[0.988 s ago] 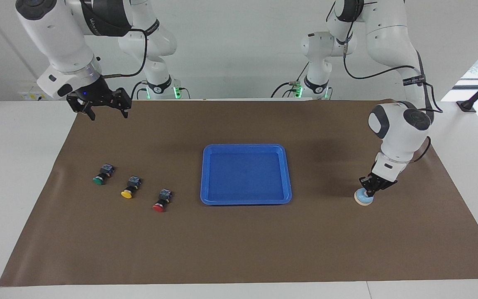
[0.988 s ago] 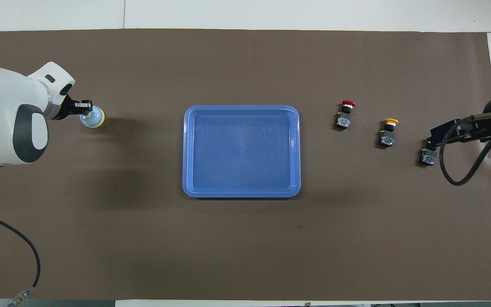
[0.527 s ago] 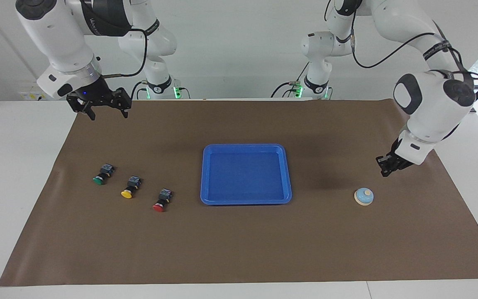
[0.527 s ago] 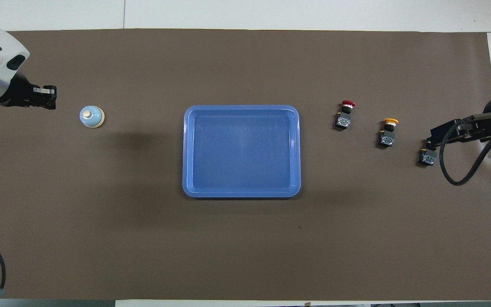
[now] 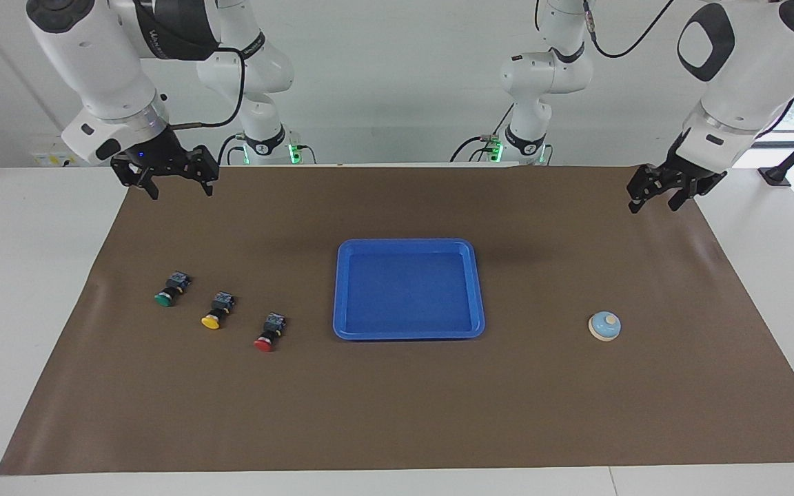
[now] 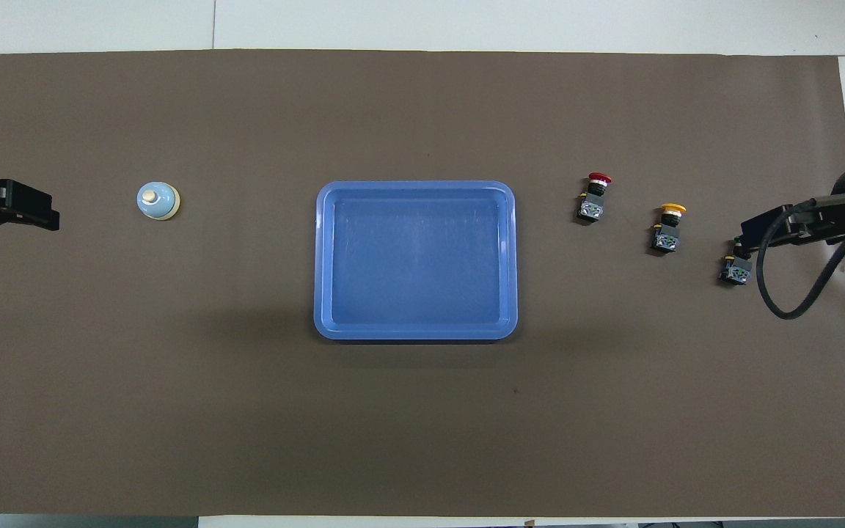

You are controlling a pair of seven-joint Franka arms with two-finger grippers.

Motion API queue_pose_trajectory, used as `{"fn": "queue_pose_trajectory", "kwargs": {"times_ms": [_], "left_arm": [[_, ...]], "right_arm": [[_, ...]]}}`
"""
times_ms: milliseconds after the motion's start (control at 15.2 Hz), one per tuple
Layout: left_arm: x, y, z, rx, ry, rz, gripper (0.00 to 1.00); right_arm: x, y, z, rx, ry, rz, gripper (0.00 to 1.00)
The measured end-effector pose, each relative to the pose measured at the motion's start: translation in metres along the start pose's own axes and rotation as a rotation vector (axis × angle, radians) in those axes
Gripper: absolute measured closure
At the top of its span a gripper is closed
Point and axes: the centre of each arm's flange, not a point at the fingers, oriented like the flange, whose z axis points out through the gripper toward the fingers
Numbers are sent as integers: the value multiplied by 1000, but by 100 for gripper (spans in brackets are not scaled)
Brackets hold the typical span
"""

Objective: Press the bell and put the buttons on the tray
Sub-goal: 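Lift the left gripper off the bell and draw it back, then reach the right gripper to the red button and grasp it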

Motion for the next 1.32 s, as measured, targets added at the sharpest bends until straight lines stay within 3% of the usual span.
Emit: {"fn": "queue_pose_trajectory", "kwargs": {"times_ms": [66, 988, 1318], "left_arm": [[-5, 1, -2, 0, -7, 0, 0], [-10, -3, 10, 0, -42, -10, 0], [-11, -5, 8, 0, -39, -14, 0]], "right_arm": [[0, 1, 0, 0, 0, 1, 0], [1, -5, 1, -1, 0, -6, 0], [12, -25, 28, -4, 41, 12, 0]]}}
